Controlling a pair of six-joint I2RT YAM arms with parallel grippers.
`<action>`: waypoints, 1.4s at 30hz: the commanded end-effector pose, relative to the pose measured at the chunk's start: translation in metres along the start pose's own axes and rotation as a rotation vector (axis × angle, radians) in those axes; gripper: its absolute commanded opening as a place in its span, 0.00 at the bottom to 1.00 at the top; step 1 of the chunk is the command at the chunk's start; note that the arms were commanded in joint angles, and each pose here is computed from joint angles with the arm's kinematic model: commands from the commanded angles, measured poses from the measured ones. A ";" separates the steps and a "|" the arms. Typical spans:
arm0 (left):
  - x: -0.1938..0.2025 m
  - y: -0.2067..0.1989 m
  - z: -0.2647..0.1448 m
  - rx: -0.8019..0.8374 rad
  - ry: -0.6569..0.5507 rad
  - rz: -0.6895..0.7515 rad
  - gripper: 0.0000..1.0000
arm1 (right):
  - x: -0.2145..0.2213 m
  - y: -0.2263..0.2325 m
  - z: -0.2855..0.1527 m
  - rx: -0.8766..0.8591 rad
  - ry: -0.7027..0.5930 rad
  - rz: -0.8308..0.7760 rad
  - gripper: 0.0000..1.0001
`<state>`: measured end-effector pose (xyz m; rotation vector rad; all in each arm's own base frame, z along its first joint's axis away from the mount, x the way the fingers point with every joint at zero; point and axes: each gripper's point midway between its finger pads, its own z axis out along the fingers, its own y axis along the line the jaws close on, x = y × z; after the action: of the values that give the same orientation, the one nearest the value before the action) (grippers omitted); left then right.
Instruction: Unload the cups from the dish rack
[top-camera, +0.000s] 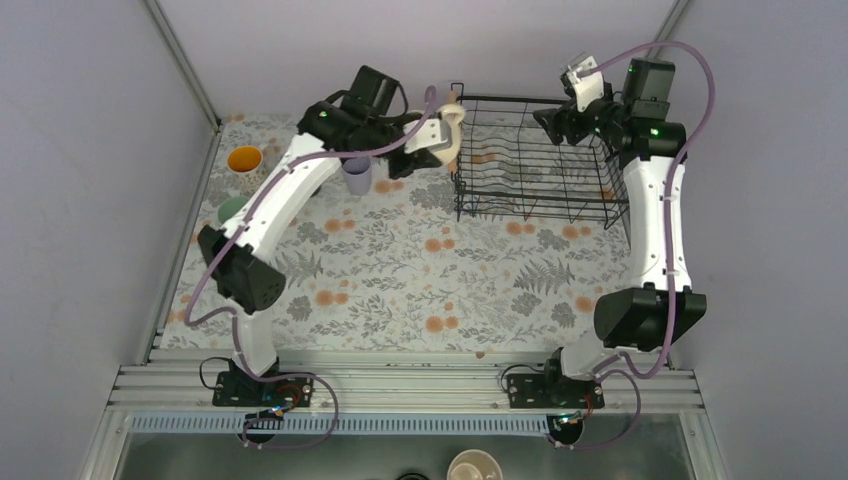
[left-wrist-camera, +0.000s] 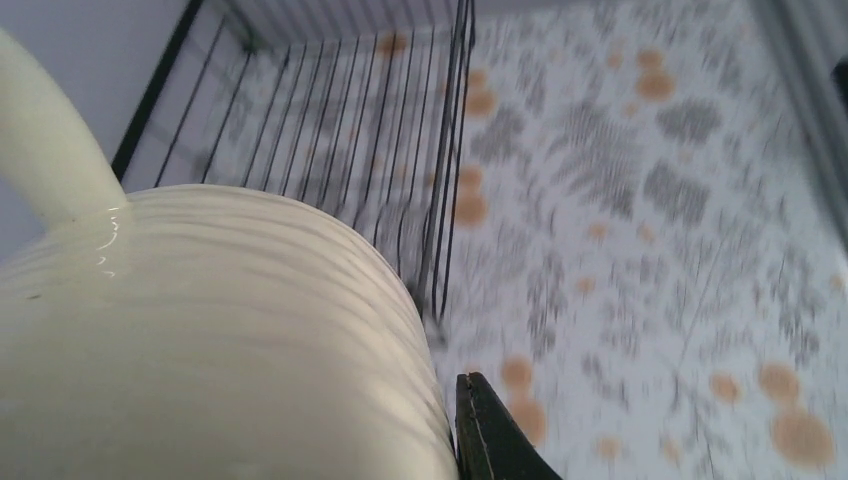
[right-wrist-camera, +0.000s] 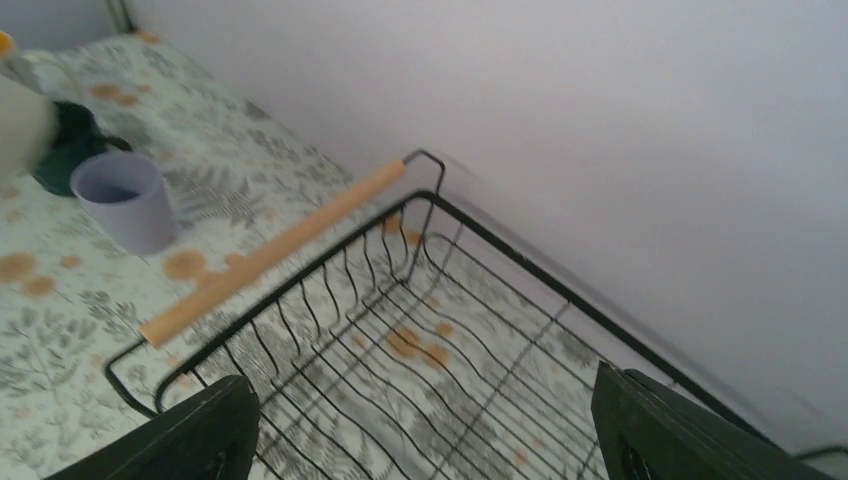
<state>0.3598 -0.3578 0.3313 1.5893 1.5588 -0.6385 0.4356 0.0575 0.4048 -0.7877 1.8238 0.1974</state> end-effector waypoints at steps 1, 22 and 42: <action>0.047 0.002 -0.061 -0.144 0.267 0.115 0.02 | 0.029 -0.015 0.001 0.098 0.117 -0.011 0.87; 0.305 -0.074 -0.089 0.102 0.946 -0.065 0.02 | 0.042 0.008 -0.026 0.077 0.197 -0.076 0.89; 0.345 -0.088 -0.058 0.149 0.873 -0.168 0.02 | 0.035 0.025 -0.051 0.077 0.176 -0.070 0.90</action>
<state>0.2905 -0.1159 0.0652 2.0617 2.3593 -0.1101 0.3865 0.0335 0.3846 -0.8375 1.9542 -0.0197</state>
